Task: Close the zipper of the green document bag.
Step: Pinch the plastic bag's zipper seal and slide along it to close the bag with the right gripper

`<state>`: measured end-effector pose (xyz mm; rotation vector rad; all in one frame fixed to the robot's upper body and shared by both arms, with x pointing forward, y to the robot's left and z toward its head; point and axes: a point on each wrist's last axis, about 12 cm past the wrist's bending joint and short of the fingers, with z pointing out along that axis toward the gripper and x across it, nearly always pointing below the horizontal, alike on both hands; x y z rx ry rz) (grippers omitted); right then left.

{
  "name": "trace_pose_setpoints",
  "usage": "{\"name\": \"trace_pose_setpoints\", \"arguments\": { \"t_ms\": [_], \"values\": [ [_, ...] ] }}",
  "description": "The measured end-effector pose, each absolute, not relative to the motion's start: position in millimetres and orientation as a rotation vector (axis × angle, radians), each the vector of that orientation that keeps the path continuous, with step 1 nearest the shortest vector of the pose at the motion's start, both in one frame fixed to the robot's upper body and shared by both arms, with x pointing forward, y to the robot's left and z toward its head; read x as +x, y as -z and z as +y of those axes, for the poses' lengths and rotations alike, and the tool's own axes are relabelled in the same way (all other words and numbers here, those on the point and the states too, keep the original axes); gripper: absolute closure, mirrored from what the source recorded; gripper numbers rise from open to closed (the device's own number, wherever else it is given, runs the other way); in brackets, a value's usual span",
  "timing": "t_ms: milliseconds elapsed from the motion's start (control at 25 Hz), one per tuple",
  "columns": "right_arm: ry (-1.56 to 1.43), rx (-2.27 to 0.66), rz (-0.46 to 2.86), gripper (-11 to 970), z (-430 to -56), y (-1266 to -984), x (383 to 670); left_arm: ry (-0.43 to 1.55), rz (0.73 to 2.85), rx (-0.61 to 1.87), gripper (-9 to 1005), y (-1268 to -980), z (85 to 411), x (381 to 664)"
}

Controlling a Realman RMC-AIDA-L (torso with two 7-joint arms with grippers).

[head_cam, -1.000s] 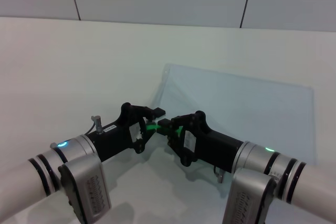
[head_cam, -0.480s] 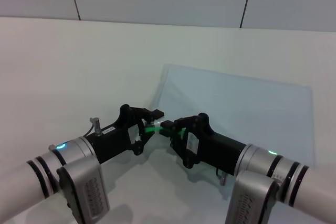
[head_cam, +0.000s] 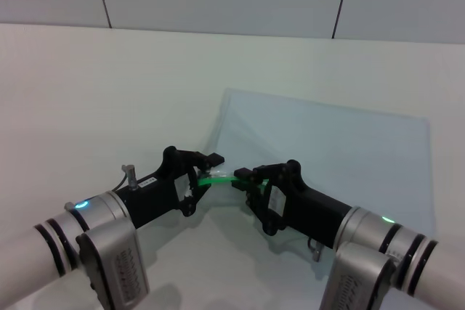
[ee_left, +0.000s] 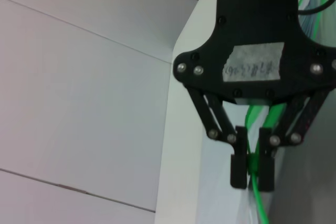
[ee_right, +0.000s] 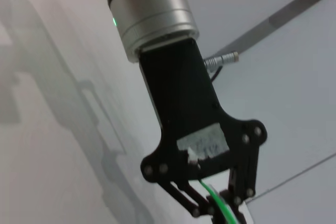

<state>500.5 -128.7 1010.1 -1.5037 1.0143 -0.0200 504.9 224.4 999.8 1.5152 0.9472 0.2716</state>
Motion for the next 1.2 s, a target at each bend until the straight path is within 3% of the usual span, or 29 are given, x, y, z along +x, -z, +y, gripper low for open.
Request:
{"name": "trace_pose_setpoints", "arguments": {
  "t_ms": [1200],
  "values": [
    [0.224,-1.348,1.254,806,-186,-993,486,-0.286,0.99,1.516,951,-994,235,497]
  ]
}}
